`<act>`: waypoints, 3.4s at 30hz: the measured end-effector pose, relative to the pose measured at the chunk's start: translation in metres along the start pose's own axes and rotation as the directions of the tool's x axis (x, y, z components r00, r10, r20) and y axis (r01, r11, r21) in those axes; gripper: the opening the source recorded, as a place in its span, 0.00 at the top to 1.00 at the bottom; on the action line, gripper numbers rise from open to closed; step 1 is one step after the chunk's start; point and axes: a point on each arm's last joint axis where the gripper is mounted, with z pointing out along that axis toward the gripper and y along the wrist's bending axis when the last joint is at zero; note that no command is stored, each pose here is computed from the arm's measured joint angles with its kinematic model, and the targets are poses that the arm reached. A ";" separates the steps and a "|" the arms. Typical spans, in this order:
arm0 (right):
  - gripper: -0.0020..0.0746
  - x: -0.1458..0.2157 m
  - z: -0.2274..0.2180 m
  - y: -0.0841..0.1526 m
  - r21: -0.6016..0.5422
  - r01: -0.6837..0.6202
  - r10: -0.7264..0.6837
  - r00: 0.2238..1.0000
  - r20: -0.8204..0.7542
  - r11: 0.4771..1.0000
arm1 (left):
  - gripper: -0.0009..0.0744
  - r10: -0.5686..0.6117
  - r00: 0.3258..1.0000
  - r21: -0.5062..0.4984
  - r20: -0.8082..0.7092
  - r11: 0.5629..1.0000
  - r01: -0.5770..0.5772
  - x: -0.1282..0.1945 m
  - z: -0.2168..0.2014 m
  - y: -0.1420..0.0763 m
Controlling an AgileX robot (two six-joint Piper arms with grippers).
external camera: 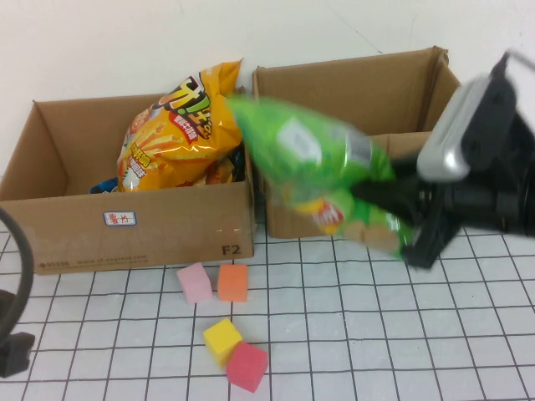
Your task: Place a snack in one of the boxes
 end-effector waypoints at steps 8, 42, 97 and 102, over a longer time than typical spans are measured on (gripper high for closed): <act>0.79 -0.042 0.017 -0.019 0.002 0.114 -0.112 0.978 0.178 0.993 | 0.99 -0.045 0.999 -0.040 0.012 0.998 0.046 -0.001 0.000 0.004; 0.43 -0.071 0.222 -0.052 -0.077 0.152 -0.119 0.937 0.328 0.985 | 0.99 -0.092 0.996 -0.125 -0.020 0.988 0.088 0.003 -0.001 0.011; 0.96 0.022 -0.089 0.013 0.215 0.037 0.067 0.886 -0.458 0.976 | 0.99 0.004 0.789 -0.003 0.615 1.000 -0.003 0.128 0.037 0.019; 0.96 0.061 -0.121 0.047 0.248 0.007 0.103 0.898 -0.428 0.969 | 0.99 0.004 0.786 0.006 0.618 1.000 -0.010 0.130 0.040 0.018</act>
